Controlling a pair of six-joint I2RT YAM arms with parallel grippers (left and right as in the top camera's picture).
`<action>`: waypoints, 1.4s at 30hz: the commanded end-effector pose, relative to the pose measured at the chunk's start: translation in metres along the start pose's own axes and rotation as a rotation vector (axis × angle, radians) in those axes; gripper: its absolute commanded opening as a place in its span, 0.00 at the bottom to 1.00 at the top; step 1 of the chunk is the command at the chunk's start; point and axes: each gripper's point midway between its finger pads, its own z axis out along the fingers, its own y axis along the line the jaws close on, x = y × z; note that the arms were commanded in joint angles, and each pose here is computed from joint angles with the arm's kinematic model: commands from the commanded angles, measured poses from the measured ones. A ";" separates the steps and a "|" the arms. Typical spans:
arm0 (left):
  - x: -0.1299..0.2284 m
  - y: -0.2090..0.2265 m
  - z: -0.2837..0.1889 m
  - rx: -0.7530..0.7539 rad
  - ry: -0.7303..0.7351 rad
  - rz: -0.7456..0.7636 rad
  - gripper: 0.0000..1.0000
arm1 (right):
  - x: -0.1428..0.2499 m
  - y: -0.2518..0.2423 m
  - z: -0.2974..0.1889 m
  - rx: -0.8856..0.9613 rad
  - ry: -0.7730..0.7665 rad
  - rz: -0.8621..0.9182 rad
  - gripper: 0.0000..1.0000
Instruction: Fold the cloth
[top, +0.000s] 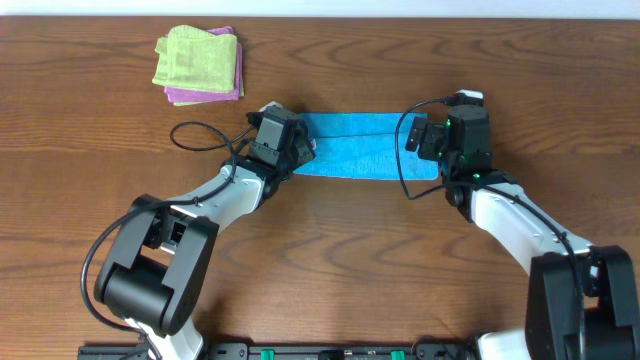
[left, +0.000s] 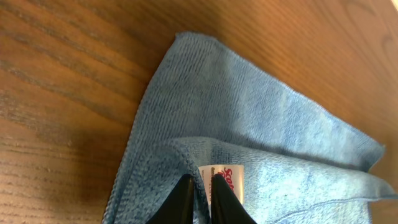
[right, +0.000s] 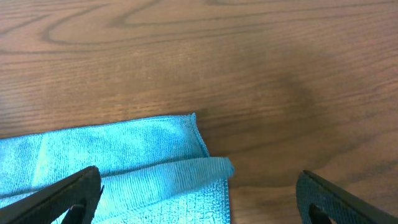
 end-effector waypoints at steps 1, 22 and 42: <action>-0.012 0.001 0.000 -0.019 -0.046 -0.013 0.12 | -0.009 0.004 -0.003 -0.016 -0.018 -0.012 0.99; -0.042 -0.004 -0.003 0.014 -0.154 -0.034 0.06 | 0.007 0.021 -0.005 -0.084 0.048 -0.023 0.99; 0.011 -0.005 -0.004 0.086 0.151 -0.072 0.56 | 0.013 0.019 -0.005 -0.077 0.072 -0.026 0.99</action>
